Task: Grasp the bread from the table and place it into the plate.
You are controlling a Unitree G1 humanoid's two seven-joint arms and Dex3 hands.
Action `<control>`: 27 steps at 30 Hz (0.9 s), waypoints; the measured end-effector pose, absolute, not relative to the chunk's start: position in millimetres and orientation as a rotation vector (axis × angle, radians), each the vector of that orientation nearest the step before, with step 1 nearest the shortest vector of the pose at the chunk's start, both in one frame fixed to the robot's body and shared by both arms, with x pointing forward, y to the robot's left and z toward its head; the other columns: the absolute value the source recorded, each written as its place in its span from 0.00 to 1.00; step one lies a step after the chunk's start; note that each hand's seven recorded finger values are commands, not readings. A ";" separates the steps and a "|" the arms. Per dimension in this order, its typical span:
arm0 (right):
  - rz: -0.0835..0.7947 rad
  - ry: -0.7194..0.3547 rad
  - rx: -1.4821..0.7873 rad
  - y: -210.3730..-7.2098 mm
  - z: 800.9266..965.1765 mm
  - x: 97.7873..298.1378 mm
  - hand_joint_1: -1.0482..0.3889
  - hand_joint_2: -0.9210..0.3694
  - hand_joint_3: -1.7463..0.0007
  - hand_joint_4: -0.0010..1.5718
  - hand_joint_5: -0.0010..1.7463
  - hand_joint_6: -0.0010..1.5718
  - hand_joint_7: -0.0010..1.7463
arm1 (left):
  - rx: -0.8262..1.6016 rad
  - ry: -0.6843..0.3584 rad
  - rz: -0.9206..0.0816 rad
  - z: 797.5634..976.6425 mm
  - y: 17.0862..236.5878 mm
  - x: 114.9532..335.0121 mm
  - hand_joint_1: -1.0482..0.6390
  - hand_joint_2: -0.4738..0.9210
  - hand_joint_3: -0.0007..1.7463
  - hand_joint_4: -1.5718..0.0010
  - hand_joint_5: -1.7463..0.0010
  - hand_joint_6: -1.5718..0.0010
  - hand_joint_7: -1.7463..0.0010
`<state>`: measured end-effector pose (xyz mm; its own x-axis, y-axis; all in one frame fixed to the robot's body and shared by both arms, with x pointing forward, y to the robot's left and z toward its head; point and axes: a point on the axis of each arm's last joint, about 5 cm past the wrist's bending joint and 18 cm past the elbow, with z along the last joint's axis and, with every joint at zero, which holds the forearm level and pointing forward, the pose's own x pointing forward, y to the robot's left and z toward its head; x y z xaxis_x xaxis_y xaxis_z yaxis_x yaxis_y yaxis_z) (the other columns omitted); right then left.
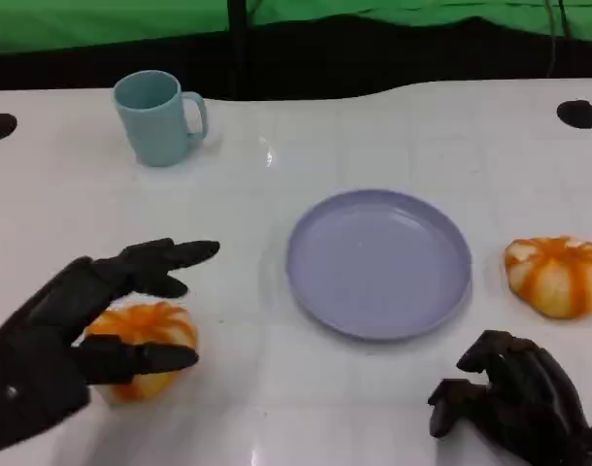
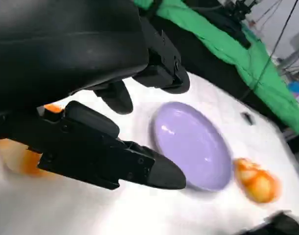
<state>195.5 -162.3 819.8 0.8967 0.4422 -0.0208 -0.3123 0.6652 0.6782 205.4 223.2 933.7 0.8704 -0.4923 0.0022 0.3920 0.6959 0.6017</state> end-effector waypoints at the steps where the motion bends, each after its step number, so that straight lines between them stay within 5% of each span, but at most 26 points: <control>1: 0.429 0.190 0.727 -162.3 819.8 195.5 0.00 0.15 1.00 1.00 0.42 1.00 0.21 | 0.665 -0.169 -0.489 935.5 224.0 205.0 0.18 1.00 0.07 0.83 0.66 0.76 1.00; 3: 0.429 0.190 0.727 -162.3 819.8 195.6 0.01 0.17 1.00 1.00 0.41 1.00 0.20 | 0.728 -0.167 -0.482 937.5 222.5 203.6 0.16 1.00 0.07 0.78 0.84 0.79 1.00; 5: 0.430 0.193 0.731 -162.1 819.8 195.8 0.01 0.17 1.00 1.00 0.41 1.00 0.20 | 0.885 -0.151 -0.480 944.5 220.0 200.2 0.16 1.00 0.07 0.76 0.89 0.79 1.00; 15: 0.430 0.198 0.735 -162.0 820.1 196.0 0.01 0.17 1.00 1.00 0.41 1.00 0.20 | 1.350 -0.077 -0.450 967.5 203.2 194.1 0.19 0.98 0.01 0.75 0.96 0.83 1.00; 27: 0.432 0.189 0.727 -162.1 822.3 196.3 0.01 0.15 1.00 1.00 0.41 1.00 0.20 | 1.539 0.052 -0.529 957.1 185.1 207.0 0.18 0.94 0.00 0.75 0.98 0.84 1.00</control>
<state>196.3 -162.1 822.3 0.8955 0.4447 -0.0185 -0.3158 0.6640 0.6778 207.0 185.1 957.1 0.8871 -0.2925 -0.3571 0.3568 -0.0562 0.9325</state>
